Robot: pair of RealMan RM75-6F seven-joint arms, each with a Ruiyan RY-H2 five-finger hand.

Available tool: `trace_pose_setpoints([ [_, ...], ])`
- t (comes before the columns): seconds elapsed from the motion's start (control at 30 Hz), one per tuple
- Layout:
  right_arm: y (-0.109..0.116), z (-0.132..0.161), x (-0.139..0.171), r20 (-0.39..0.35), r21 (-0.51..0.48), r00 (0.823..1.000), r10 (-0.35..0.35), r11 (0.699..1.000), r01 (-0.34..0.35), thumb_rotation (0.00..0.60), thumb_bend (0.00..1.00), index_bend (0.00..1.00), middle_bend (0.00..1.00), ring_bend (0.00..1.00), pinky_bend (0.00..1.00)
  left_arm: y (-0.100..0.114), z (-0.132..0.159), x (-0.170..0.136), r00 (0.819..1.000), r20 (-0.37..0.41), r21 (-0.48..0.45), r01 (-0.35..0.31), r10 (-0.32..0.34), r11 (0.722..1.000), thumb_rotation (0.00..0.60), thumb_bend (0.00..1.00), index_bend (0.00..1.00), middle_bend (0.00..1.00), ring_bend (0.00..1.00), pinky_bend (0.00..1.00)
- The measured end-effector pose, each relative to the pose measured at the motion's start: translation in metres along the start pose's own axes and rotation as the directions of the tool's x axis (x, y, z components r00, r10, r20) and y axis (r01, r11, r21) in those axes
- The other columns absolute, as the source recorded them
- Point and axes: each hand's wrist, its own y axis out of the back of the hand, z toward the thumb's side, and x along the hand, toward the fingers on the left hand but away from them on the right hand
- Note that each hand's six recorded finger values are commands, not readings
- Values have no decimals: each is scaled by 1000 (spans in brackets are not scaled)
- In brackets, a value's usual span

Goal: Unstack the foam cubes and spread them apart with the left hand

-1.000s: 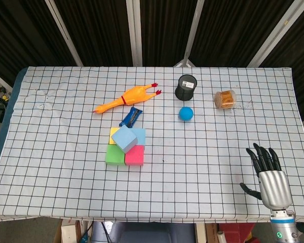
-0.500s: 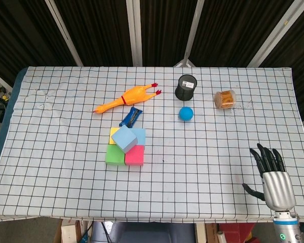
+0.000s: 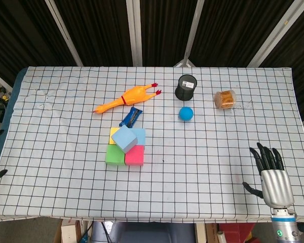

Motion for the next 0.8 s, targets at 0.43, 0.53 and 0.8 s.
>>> trace_pose_setpoints([
  [0.43,-5,1,0,15,39,1000,6,999,-6,600,40,114,0,64,0,22,61,88,982,144,11,121,-121,993,600,27,19,0,0,139],
  [0.53,-9,2,-1,16,51,1000,17,999,-18,600,40,113,0,64,0,22,77,104,974,163,11,157,-157,987,600,27,19,0,0,112],
  [0.8,-14,2,-4,37,72,999,24,997,-26,600,40,113,0,64,0,26,123,137,957,222,114,166,-187,980,600,27,18,0,0,61],
])
